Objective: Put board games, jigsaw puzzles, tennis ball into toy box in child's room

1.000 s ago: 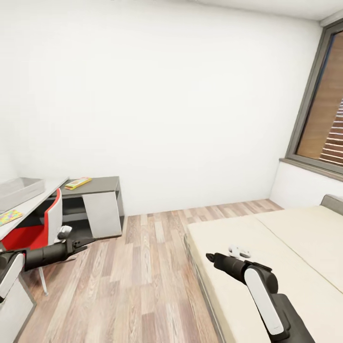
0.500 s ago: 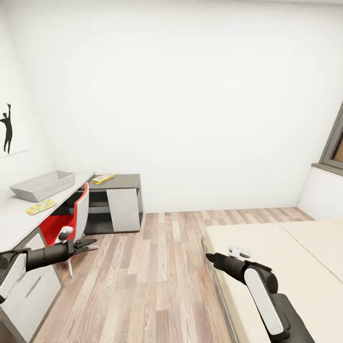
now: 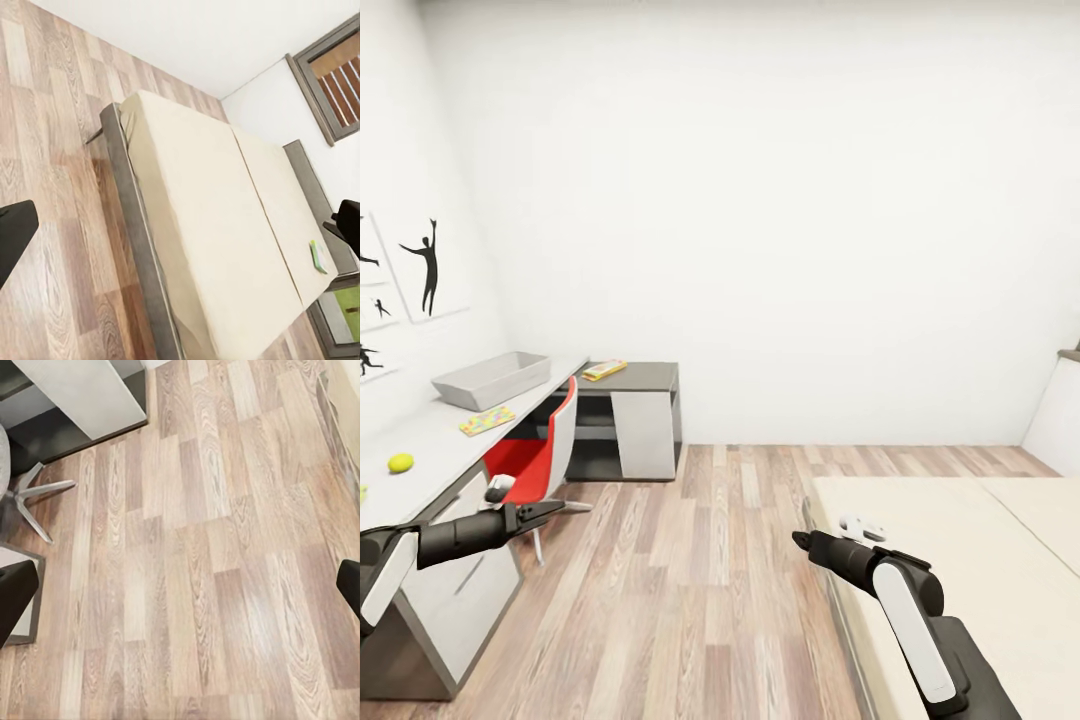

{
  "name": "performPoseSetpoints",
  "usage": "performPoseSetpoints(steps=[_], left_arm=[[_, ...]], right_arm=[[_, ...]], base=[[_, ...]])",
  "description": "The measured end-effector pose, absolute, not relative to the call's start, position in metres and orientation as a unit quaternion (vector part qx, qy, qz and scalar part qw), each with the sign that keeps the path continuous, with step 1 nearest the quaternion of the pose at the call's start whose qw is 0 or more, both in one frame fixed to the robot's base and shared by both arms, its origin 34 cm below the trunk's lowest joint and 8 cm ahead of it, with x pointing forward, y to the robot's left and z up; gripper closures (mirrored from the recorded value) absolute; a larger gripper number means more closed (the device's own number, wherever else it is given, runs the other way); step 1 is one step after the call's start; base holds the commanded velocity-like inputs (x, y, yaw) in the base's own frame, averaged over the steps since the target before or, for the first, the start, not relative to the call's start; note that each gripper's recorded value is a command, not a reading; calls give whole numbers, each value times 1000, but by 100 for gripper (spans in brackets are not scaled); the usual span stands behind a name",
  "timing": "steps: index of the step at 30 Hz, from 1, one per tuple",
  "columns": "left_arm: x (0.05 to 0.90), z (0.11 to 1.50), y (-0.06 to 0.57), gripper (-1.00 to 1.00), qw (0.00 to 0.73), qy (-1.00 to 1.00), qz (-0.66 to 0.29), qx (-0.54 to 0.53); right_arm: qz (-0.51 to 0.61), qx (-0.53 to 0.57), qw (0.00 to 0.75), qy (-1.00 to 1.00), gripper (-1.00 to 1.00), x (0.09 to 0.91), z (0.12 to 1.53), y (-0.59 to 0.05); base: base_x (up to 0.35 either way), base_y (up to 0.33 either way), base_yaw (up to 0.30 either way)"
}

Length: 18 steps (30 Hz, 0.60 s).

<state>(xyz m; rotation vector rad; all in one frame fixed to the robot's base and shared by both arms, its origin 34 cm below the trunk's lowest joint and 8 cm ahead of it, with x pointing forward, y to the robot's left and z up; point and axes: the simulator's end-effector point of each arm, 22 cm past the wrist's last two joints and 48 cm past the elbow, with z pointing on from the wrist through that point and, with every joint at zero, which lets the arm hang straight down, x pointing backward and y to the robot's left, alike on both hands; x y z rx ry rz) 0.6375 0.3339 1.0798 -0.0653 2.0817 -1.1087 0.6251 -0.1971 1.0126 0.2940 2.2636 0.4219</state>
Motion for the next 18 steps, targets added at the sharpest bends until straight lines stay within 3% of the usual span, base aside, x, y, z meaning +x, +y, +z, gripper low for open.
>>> performPoseSetpoints(steps=[8, 18], left_arm=[[638, 1080, 334, -100, 382, 815, -435, -25], [637, 1080, 334, -100, 382, 815, -435, -25]], right_arm=[[166, 117, 399, 894, -100, 625, 1013, -197], [166, 122, 406, 890, -100, 628, 1014, -199]], base=[[-149, 0, 3], [-18, 0, 0]])
